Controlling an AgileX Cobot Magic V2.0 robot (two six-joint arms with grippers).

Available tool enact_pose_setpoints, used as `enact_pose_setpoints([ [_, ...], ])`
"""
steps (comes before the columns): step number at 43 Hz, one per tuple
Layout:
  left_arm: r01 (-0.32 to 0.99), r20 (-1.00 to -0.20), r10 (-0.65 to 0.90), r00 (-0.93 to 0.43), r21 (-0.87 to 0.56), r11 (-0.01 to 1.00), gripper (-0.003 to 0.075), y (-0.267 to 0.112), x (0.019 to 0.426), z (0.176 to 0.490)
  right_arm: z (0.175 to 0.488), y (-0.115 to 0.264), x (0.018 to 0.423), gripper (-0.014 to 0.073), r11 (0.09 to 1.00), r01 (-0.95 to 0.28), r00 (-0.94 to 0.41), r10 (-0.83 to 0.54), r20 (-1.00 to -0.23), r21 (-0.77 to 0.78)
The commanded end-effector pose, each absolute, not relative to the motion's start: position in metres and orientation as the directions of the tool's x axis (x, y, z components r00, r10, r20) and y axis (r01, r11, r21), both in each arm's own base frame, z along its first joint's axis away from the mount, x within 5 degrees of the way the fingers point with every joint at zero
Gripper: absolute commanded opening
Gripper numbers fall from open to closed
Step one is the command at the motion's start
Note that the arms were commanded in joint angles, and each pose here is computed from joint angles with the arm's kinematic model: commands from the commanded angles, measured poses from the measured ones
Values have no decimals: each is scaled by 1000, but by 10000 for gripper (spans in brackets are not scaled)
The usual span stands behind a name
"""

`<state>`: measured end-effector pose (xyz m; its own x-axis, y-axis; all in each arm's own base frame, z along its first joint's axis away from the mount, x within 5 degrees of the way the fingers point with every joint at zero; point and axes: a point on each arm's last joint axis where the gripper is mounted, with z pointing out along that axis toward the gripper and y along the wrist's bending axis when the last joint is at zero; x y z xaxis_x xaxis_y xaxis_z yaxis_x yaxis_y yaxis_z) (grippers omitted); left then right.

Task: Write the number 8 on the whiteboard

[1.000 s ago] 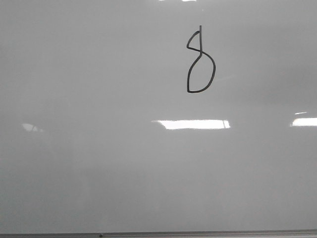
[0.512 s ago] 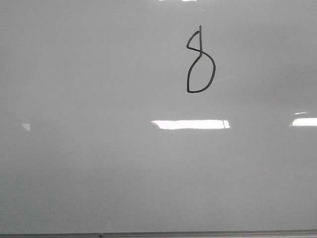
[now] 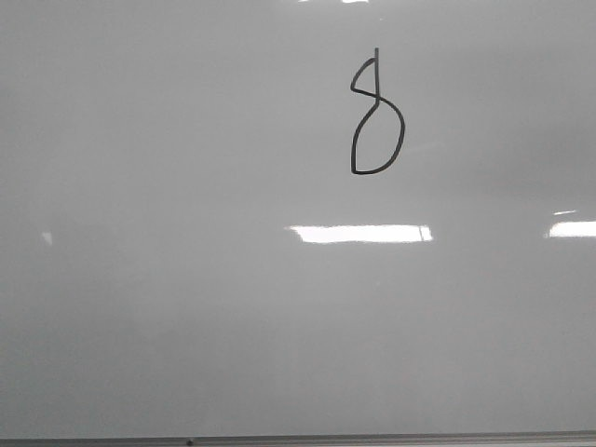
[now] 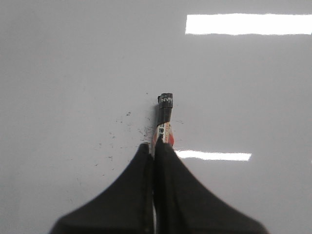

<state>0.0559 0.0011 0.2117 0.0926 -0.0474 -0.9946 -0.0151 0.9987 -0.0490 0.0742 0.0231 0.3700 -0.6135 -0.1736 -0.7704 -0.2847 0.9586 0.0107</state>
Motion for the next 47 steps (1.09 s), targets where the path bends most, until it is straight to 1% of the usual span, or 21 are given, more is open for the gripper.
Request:
enact_pose_setpoints([
  [1, -12, -982, -52, 180, -55, 998, -21, 1, 54, 216, 382, 22, 76, -69, 960, -278, -552, -164, -817, -5],
  [34, -12, -983, -52, 179, -55, 998, -21, 1, 54, 216, 381, 22, 75, -69, 960, -280, -548, -164, -820, -5],
  [38, -12, -983, -52, 179, -55, 998, -21, 1, 54, 216, 376, 16, 67, -69, 969, -247, -517, -141, -844, -11],
  [41, -12, -983, -52, 179, -55, 998, -21, 1, 54, 216, 368, 10, 59, -69, 982, -187, -478, -101, -873, -11],
  [44, -12, -983, -52, 179, -55, 998, -21, 1, 54, 216, 357, 6, 51, -65, 991, -134, -409, -48, -911, 8],
  [47, -12, -983, -52, 179, -55, 998, -21, 1, 54, 216, 345, 4, 45, -64, 995, -100, -340, -32, -940, 3],
])
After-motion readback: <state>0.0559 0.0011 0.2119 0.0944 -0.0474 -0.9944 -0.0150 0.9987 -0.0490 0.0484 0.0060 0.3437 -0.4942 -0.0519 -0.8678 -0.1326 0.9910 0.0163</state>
